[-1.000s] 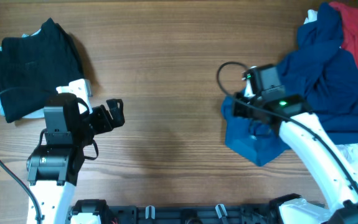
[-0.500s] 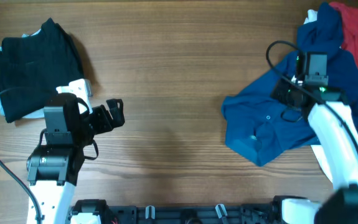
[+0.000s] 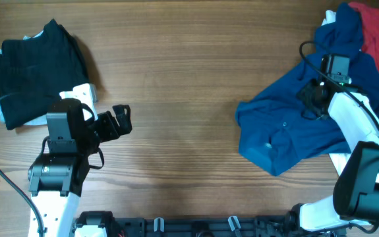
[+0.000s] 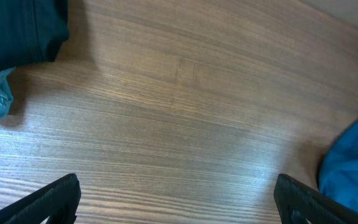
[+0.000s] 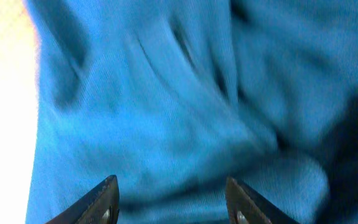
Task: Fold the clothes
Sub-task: 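Drag the blue shirt left onto the table center with the right gripper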
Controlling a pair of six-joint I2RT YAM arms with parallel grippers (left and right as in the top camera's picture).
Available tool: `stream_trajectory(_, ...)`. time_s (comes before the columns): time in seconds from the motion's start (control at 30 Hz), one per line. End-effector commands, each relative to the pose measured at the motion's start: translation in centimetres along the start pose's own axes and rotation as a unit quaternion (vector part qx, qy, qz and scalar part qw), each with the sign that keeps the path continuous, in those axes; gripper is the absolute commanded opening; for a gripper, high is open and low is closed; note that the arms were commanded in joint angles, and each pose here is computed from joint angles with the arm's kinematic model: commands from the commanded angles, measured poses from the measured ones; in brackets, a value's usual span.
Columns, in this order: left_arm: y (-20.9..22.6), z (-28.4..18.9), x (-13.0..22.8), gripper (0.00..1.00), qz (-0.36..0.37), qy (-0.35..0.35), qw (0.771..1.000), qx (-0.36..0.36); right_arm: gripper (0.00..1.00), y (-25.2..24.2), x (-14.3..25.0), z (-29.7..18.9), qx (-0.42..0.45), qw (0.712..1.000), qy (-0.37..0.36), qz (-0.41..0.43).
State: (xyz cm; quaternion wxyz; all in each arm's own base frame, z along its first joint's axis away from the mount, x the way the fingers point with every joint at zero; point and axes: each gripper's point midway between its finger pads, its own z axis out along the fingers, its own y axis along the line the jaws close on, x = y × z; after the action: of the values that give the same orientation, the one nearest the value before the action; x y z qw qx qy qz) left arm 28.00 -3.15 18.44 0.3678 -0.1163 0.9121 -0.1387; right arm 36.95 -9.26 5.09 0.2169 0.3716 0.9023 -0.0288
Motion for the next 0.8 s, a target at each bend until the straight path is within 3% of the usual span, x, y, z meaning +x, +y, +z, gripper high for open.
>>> stream_trajectory(0.0, -0.3, -0.3, -0.7, 1.00, -0.001, -0.008, 1.000, 0.006, 0.55, -0.9, -2.5, 0.3, 0.018, 0.997, -0.044, -0.058)
stream_trajectory(0.2, -0.3, -0.3, -0.7, 1.00, -0.001, -0.008, 1.000, 0.006, 0.56, -2.7, -3.1, 1.1, 0.033, 0.996, -0.041, -0.069)
stream_trajectory(0.33, -0.3, -0.3, -0.6, 1.00, -0.001, -0.007, 1.000, 0.006, 0.62, -2.5, -2.3, 3.8, 0.007, 0.990, -0.010, -0.140)
stream_trajectory(0.63, -0.3, -0.3, -0.6, 1.00, -0.001, -0.007, 1.000, 0.006, 0.54, -1.4, -0.4, 5.4, -0.030, 0.988, 0.028, -0.146)
stream_trajectory(0.7, -0.3, -0.3, -0.6, 1.00, -0.001, -0.007, 1.000, 0.006, 0.41, -1.4, -0.3, 5.4, -0.030, 0.988, 0.030, -0.146)
stream_trajectory(0.73, -0.3, -0.3, -0.6, 1.00, -0.001, -0.007, 1.000, 0.006, 0.19, -1.5, -0.2, 5.4, -0.030, 0.988, 0.031, -0.146)
stream_trajectory(0.77, -0.3, -0.3, -0.6, 1.00, -0.001, -0.007, 1.000, 0.006, 0.04, -1.5, -0.2, 5.4, -0.029, 0.988, 0.033, -0.146)
